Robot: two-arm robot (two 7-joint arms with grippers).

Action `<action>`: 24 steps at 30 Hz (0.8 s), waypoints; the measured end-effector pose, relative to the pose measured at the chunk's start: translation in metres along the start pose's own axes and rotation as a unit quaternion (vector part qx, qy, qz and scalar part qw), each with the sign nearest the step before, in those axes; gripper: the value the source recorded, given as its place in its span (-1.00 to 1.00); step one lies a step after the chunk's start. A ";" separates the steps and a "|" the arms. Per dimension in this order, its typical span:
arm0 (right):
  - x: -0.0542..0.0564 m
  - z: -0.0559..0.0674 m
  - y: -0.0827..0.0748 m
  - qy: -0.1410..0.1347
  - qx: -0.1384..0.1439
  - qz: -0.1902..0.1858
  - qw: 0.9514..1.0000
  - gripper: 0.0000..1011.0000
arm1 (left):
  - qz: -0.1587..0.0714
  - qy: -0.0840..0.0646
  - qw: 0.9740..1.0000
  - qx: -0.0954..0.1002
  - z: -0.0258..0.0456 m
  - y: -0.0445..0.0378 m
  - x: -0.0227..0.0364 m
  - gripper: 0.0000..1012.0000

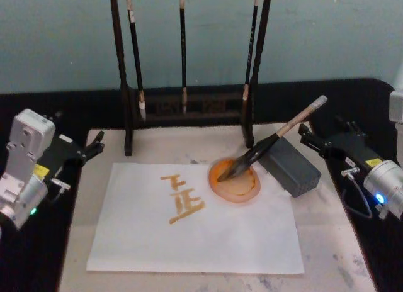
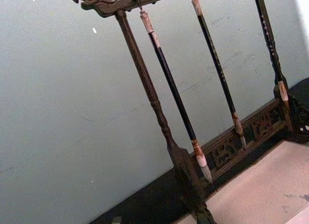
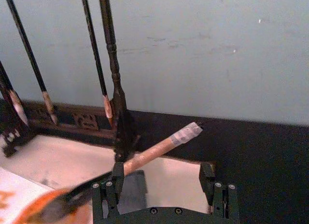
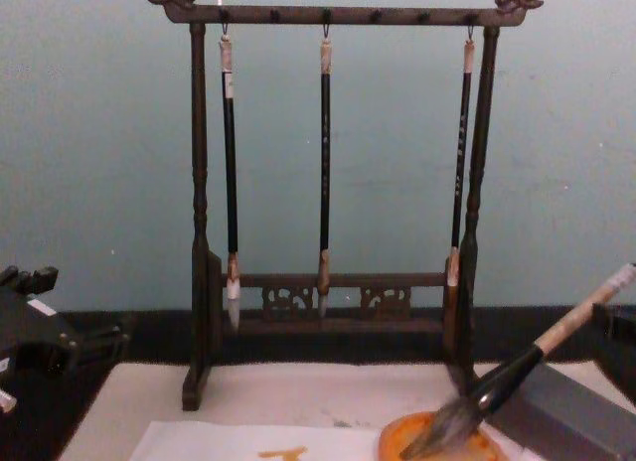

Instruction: Pick up the brush from the inkstone, write on the paper, then place the brush back to its original position.

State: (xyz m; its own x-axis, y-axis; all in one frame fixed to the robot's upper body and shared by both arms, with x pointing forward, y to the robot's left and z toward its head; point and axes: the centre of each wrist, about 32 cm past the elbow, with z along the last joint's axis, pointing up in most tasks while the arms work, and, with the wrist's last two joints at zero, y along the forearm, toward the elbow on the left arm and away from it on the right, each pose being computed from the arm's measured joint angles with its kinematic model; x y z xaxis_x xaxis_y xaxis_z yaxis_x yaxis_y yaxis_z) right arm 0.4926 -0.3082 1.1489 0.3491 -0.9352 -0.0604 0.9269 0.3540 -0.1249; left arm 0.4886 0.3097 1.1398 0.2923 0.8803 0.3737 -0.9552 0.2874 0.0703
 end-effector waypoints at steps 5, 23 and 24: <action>0.000 0.001 0.004 0.073 -0.006 0.007 0.997 0.98 | 0.000 0.000 1.000 0.000 0.0000 0.0000 0.0000 1.00; 0.009 0.001 0.026 0.272 -0.011 0.014 0.962 0.98 | 0.000 0.000 1.000 0.000 0.0000 0.0000 0.0000 1.00; 0.009 0.002 0.027 0.276 -0.012 0.014 0.961 0.98 | 0.000 0.000 1.000 0.000 0.0000 0.0000 0.0001 1.00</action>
State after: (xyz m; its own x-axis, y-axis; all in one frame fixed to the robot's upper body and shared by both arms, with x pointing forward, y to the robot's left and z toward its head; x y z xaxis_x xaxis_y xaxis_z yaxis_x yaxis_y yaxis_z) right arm 0.5210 -0.3075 1.1465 0.2419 -0.7780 -0.5799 0.9123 0.3859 -0.1371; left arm 0.4886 0.3097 1.1398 0.2922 0.8803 0.3738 -0.9553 0.2872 0.0703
